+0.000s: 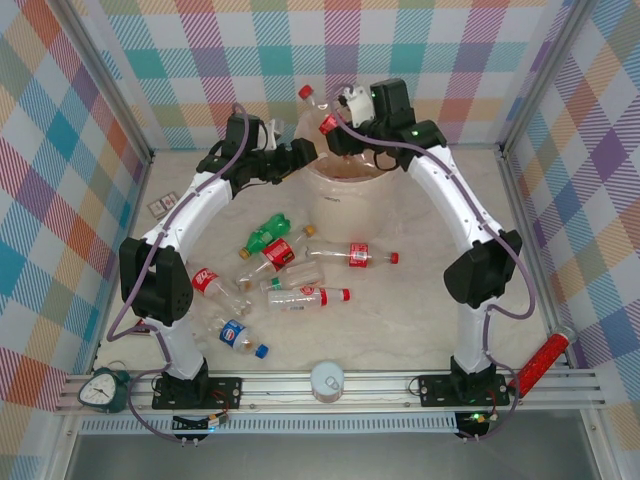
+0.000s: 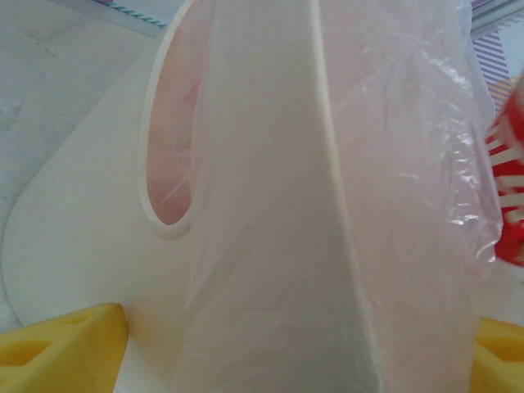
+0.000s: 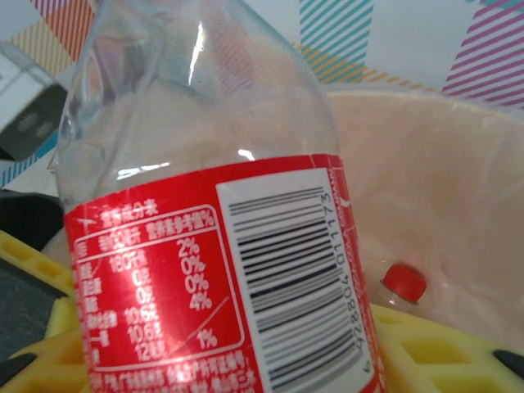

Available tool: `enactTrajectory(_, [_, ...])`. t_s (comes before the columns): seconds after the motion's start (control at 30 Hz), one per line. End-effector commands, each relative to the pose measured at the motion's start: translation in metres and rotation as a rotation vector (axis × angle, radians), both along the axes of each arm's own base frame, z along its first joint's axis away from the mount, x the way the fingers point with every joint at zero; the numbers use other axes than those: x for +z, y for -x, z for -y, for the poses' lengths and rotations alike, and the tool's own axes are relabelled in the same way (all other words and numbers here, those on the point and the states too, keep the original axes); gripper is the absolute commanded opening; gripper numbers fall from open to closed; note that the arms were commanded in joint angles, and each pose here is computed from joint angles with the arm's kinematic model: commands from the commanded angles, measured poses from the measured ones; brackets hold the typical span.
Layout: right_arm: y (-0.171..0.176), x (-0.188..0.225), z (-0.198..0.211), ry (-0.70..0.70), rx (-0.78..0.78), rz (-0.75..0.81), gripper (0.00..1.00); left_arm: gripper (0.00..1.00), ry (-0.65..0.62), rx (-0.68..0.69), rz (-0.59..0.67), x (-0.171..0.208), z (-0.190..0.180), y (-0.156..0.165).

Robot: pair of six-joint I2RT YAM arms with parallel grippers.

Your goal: Put the plastic bottles in the bin

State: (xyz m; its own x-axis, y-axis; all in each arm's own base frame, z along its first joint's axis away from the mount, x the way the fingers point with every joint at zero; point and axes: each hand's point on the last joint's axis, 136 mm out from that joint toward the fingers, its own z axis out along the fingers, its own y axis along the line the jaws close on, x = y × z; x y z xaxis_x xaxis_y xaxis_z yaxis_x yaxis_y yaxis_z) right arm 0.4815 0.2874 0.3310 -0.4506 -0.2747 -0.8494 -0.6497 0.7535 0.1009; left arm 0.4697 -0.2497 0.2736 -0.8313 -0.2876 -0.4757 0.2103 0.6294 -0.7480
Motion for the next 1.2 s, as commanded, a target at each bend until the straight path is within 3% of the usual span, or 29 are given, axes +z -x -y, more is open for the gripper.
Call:
enactTrajectory(0.0, [0.004,-0.018,-0.001,0.022,0.042,-0.019,0.49,0.84,-0.12,-0.017,-0.142,-0.061,-0.007,0.017])
enactTrajectory(0.2, [0.004,-0.052,0.001,0.064,0.056,-0.038,0.5,0.84,-0.119,-0.019,-0.144,-0.063,-0.006,0.017])
enactTrajectory(0.37, [0.003,-0.074,0.002,0.087,0.064,-0.07,0.58,0.84,-0.119,-0.019,-0.143,-0.063,-0.006,0.016])
enactTrajectory(0.53, [0.001,-0.087,0.002,0.102,0.067,-0.098,0.73,0.84,-0.119,-0.018,-0.142,-0.062,-0.006,0.016])
enactTrajectory(0.63, [0.0,-0.087,0.003,0.104,0.059,-0.098,0.89,0.84,-0.119,-0.017,-0.14,-0.061,-0.007,0.016])
enactTrajectory(0.8, [0.002,-0.071,0.005,0.107,0.062,-0.08,0.95,0.84,-0.119,-0.018,-0.139,-0.06,-0.007,0.017])
enactTrajectory(1.17, [0.021,0.016,0.025,0.114,0.027,0.074,0.99,0.88,-0.139,-0.02,-0.101,-0.044,-0.009,0.015])
